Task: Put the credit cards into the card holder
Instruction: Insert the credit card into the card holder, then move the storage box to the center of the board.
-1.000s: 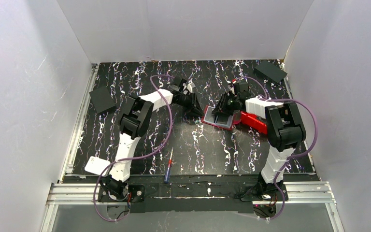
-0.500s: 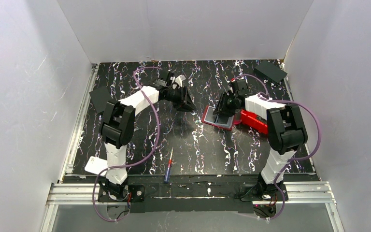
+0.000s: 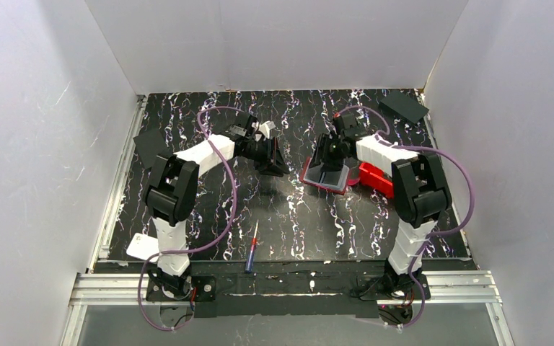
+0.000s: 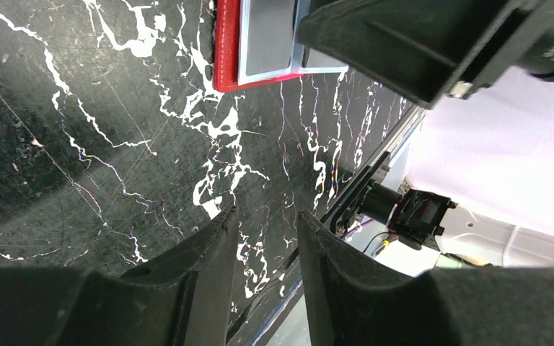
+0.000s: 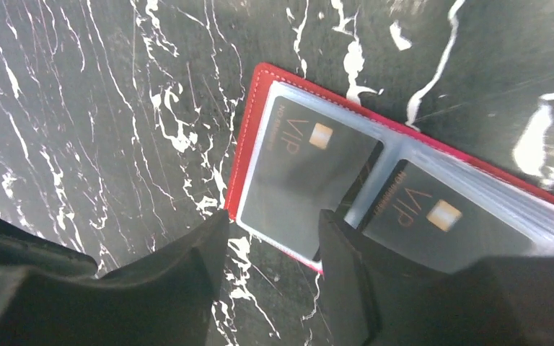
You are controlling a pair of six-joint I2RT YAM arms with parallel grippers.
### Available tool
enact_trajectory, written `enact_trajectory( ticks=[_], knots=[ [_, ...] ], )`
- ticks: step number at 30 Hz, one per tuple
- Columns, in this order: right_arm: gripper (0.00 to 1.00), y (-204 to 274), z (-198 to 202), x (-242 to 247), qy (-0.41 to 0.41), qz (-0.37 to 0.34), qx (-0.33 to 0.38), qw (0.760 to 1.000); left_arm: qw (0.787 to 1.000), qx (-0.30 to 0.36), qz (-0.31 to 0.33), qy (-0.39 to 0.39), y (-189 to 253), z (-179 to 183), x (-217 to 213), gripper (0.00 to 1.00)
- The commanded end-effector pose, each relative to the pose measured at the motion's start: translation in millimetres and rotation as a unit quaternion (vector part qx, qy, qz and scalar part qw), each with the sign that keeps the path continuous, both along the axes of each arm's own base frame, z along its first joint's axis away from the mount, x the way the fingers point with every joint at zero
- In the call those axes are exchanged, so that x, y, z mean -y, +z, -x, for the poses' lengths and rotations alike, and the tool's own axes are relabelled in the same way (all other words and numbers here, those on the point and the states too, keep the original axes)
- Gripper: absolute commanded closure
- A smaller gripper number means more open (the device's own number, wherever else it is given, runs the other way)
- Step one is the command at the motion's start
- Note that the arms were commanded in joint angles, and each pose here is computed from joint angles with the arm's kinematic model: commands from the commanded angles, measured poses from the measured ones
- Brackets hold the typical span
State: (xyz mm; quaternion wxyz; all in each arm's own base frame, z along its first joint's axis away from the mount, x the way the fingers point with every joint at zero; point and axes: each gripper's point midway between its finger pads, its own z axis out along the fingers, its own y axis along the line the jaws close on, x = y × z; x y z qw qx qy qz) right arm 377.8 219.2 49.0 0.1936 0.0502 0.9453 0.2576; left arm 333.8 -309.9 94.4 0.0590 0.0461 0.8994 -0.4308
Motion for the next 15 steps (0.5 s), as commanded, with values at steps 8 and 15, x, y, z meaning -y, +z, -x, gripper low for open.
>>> enact_trajectory(
  ticks=[8, 15],
  knots=[
    [0.16, 123.8, 37.4, 212.7, -0.130, 0.268, 0.035, 0.954, 0.997, 0.061, 0.038, -0.032, 54.0, 10.1, 8.7, 0.59],
    [0.02, 90.6, 57.6, 281.7, -0.187, 0.268, -0.004, 0.945, 0.996, 0.041, 0.057, -0.049, 51.4, 20.6, 22.2, 0.52]
  ],
)
